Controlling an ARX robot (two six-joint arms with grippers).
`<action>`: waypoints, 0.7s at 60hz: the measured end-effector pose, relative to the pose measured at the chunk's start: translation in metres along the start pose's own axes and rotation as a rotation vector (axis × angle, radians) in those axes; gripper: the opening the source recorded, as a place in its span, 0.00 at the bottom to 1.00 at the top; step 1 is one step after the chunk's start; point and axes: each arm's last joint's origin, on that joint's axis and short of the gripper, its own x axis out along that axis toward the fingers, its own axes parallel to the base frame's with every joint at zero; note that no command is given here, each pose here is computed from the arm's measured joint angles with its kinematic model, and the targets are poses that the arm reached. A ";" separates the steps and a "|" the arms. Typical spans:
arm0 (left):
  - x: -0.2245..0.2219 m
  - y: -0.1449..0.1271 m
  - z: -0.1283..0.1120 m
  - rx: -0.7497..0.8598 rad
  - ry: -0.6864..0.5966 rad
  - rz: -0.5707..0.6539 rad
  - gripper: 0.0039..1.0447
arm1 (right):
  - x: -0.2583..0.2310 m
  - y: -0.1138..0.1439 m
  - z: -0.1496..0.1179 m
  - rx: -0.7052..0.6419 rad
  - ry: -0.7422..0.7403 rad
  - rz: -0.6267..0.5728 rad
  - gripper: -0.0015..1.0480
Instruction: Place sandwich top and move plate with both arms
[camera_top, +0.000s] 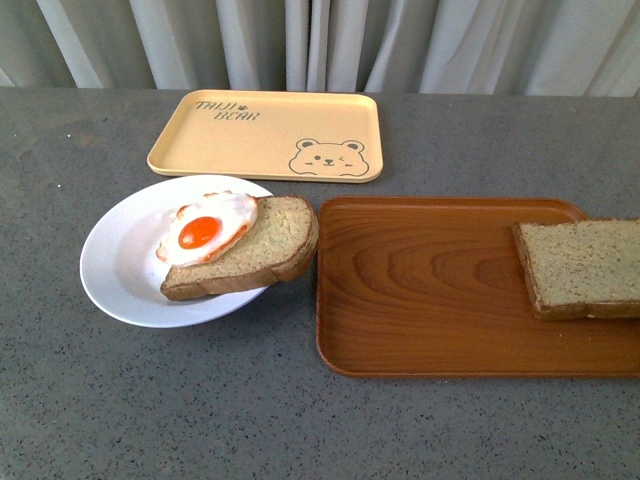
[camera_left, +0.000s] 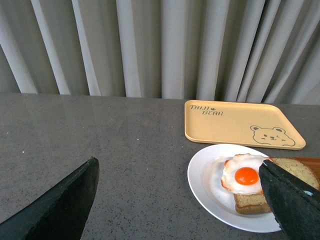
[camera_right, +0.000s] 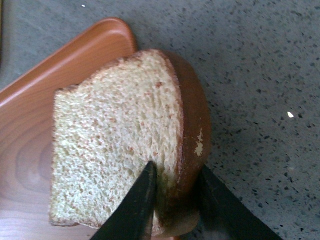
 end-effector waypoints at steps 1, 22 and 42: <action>0.000 0.000 0.000 0.000 0.000 0.000 0.92 | -0.001 0.001 0.001 0.001 -0.003 0.004 0.04; 0.000 0.000 0.000 0.000 0.000 0.000 0.92 | -0.038 0.102 0.027 -0.023 -0.102 0.217 0.02; 0.000 0.000 0.000 0.000 0.000 0.000 0.92 | -0.005 0.226 0.003 0.025 -0.098 0.368 0.02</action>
